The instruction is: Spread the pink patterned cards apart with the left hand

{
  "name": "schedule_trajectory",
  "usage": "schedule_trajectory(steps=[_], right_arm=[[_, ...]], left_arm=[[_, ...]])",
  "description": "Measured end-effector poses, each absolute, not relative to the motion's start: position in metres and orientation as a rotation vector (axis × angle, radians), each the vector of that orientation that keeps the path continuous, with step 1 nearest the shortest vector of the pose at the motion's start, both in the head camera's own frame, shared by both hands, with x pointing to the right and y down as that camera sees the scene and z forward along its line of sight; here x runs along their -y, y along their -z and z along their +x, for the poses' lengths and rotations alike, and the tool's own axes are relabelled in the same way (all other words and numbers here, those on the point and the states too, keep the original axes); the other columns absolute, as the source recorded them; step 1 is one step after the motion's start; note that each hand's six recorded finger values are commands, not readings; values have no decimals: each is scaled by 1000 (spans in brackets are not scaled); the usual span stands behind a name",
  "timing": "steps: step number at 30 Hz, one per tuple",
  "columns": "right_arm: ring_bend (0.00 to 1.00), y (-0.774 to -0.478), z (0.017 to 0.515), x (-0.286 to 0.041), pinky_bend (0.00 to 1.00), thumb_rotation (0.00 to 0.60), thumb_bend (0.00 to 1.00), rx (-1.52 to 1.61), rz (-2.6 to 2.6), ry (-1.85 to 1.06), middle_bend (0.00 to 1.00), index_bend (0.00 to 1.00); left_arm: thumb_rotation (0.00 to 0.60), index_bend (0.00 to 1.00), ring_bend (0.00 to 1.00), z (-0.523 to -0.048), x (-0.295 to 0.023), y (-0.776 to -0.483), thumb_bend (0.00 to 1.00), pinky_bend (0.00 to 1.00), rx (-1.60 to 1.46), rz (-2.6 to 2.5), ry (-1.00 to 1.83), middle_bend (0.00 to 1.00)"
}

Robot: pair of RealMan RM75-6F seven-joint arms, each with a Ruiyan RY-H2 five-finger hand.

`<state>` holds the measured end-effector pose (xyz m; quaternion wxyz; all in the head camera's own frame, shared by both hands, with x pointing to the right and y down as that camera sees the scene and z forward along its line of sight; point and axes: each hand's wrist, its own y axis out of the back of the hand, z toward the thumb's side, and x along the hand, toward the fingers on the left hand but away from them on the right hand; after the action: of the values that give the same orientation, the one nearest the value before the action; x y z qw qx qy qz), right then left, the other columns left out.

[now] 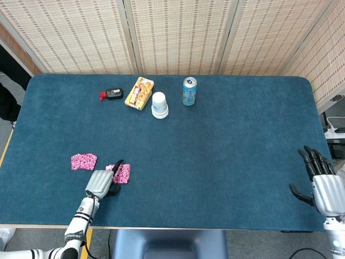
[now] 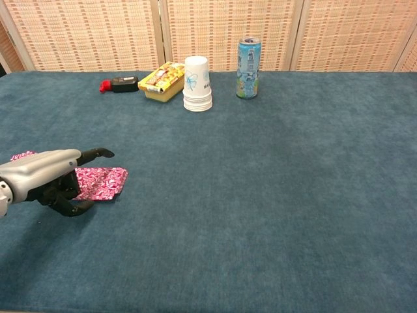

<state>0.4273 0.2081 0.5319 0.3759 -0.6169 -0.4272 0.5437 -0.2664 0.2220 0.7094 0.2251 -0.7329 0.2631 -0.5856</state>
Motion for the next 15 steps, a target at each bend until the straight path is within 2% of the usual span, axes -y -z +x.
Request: schedule_trajectory(steps=[15], right_arm=[[0,-533,427,-209,140,600,198,1084,-1581,-1397,0,0]], left_arm=[[600,0,1000,-262,-218,-720,402,1000,-726,-1981,1630,1000]])
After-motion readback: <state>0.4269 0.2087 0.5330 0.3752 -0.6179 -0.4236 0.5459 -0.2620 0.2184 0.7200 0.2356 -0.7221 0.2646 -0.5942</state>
